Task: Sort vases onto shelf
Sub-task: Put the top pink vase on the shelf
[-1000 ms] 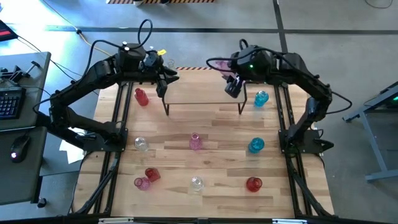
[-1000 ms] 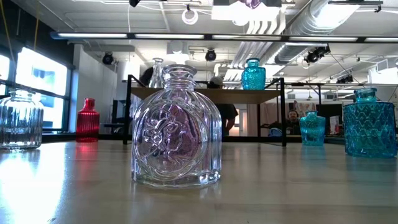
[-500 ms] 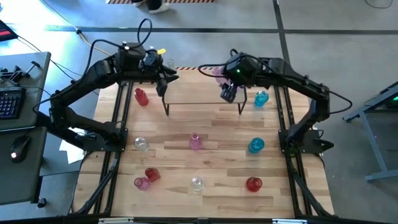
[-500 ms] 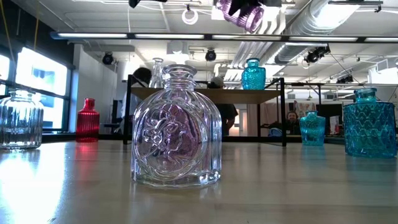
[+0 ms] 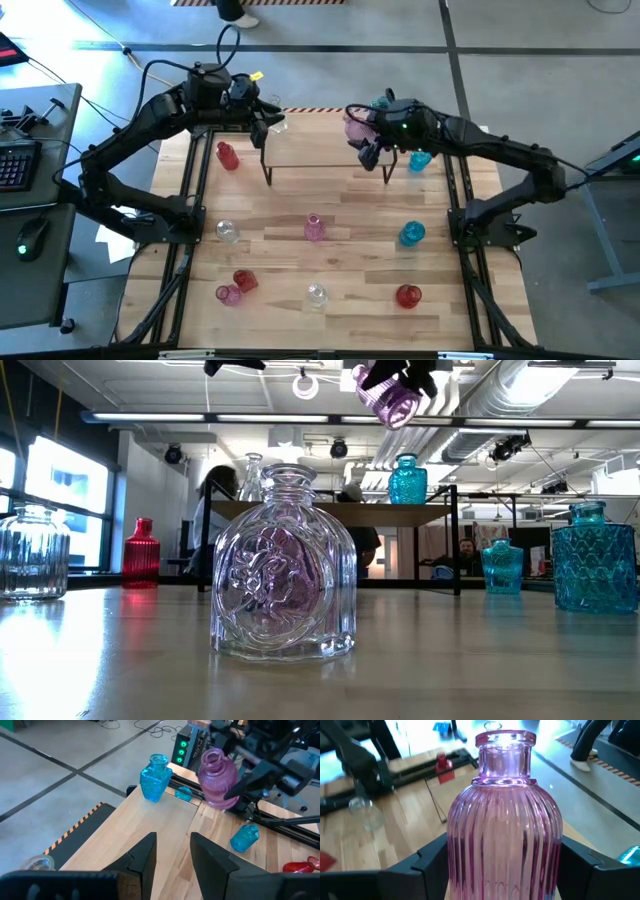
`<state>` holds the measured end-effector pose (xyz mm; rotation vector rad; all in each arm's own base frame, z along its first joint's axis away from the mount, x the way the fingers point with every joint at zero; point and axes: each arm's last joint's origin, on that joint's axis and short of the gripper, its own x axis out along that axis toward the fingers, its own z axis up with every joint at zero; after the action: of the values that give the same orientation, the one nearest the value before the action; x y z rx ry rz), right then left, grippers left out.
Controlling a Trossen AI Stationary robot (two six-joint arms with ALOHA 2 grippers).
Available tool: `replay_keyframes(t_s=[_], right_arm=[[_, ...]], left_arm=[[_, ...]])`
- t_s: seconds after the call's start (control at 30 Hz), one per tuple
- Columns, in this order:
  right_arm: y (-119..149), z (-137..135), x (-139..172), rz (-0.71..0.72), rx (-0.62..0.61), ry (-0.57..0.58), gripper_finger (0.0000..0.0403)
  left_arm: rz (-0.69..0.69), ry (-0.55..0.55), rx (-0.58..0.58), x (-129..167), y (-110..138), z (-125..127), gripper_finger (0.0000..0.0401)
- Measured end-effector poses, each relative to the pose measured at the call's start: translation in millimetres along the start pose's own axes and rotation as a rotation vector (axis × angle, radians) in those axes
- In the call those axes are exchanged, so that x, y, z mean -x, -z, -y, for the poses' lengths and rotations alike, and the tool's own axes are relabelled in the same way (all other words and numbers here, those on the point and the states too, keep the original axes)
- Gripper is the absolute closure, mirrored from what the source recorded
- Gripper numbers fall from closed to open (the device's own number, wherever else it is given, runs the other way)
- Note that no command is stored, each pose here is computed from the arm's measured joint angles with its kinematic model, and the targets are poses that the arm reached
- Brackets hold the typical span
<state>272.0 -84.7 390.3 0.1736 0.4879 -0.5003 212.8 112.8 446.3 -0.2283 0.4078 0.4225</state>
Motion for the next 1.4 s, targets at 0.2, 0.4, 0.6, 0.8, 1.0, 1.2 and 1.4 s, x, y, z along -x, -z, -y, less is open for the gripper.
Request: replay_keyframes(t_s=[0.2, 0.4, 0.6, 0.8, 1.0, 1.2, 1.4], right_arm=[[30.0, 1.1, -18.4, 0.109, -0.051, 0.018, 0.0156], [51.4, -1.7, -36.6, 0.197, -0.069, 0.079, 0.0155], [68.5, -11.4, -42.2, 0.273, -0.078, 0.183, 0.0155], [84.6, -17.9, -44.4, 0.342, -0.116, 0.308, 0.0154], [94.1, -22.4, -60.5, 0.389, -0.126, 0.320, 0.0154], [101.6, -25.8, -82.5, 0.403, -0.100, 0.406, 0.0154], [105.6, -25.4, -95.9, 0.441, -0.136, 0.494, 0.0153]], left_arm=[[0.000, 0.000, -0.001, 0.0, 0.0, 0.0, 0.0290], [-0.001, 0.001, -0.001, 0.0, 0.1, 0.1, 0.0290], [-0.004, 0.000, -0.001, 0.0, 0.4, 0.1, 0.0290], [-0.003, 0.000, 0.000, 0.0, 0.3, 0.1, 0.0290], [-0.003, 0.000, 0.000, 0.0, 0.3, 0.1, 0.0290], [-0.003, 0.000, 0.000, 0.0, 0.3, 0.1, 0.0290], [-0.003, 0.000, 0.002, 0.0, 0.3, 0.1, 0.0290]])
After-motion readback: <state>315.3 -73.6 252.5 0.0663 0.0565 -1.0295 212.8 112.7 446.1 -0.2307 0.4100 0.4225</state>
